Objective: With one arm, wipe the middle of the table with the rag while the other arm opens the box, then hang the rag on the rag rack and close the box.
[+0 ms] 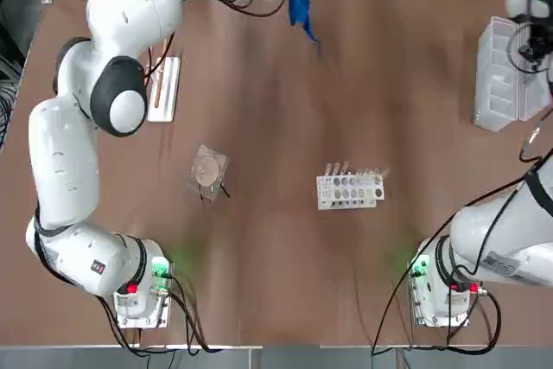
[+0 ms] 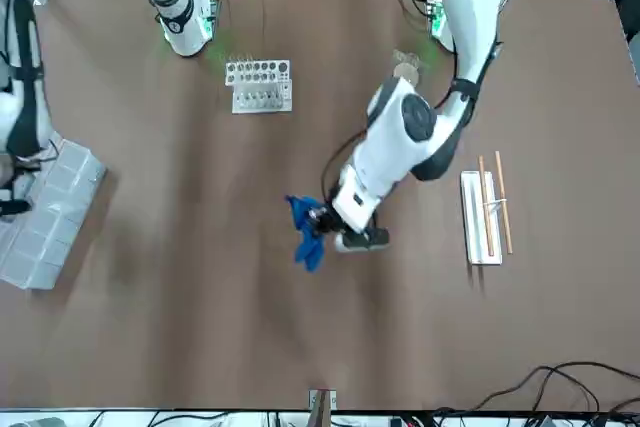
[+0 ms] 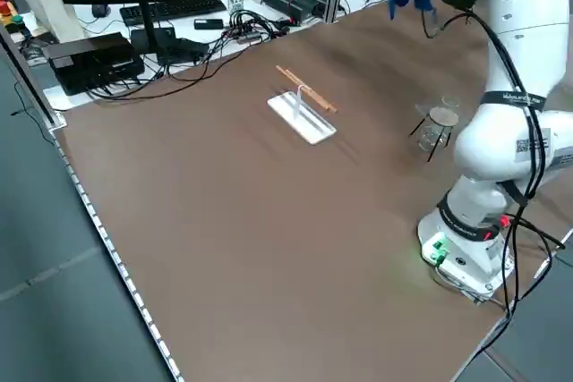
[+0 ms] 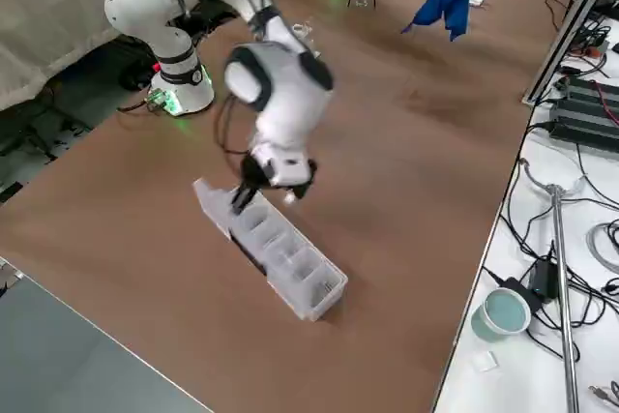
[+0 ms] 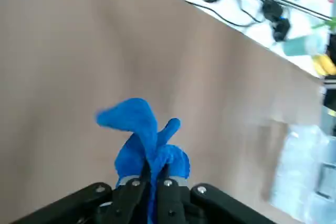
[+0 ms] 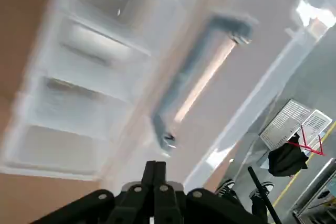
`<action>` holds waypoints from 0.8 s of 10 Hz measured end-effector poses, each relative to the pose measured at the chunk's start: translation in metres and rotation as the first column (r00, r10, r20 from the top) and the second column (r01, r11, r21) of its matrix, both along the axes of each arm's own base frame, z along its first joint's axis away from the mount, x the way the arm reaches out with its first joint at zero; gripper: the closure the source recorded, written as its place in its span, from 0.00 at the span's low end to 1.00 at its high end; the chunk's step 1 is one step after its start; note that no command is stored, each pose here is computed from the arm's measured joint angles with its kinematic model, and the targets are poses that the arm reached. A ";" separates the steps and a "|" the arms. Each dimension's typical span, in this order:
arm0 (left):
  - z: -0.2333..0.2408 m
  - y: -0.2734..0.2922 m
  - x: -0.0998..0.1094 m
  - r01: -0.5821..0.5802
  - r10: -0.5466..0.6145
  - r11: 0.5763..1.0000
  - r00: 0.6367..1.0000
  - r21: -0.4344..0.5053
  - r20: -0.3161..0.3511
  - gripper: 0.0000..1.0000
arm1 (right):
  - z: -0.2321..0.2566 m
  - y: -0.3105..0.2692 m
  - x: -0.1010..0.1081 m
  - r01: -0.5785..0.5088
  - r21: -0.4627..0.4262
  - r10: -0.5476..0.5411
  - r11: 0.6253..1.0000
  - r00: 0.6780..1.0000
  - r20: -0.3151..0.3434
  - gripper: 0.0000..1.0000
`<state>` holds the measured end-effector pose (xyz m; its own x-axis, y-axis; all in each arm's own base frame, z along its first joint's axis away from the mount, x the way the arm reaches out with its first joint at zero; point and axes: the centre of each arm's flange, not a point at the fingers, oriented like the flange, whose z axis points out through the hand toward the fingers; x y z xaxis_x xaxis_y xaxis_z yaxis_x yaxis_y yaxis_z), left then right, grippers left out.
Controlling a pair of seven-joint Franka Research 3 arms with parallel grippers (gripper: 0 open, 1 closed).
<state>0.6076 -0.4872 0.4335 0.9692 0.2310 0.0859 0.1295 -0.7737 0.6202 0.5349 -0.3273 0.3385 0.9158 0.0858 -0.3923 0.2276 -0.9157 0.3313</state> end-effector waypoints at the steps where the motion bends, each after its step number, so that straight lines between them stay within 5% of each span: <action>1: -0.010 -0.025 -0.014 0.011 -0.011 0.999 1.000 -0.051 0.008 0.94 | -0.006 -0.028 -0.013 -0.007 0.014 0.007 1.000 1.000 0.018 0.99; 3: -0.059 -0.075 -0.044 0.020 -0.016 0.993 0.999 -0.120 0.038 0.94 | -0.012 -0.058 -0.034 -0.012 0.034 0.012 0.999 1.000 -0.001 0.99; 5: -0.100 -0.092 -0.044 -0.014 0.024 0.986 0.998 -0.166 0.060 0.94 | -0.003 -0.036 -0.021 -0.058 0.062 0.060 0.996 0.997 -0.037 0.97; 6: -0.113 -0.086 -0.029 -0.037 0.048 0.984 0.997 -0.173 0.056 0.94 | 0.020 -0.003 0.000 -0.058 0.086 0.064 0.995 0.996 -0.070 0.83; 8: -0.150 -0.079 -0.017 -0.059 0.064 0.986 0.998 -0.155 0.028 0.94 | 0.108 0.090 0.048 0.063 0.149 -0.060 0.987 0.998 -0.024 0.52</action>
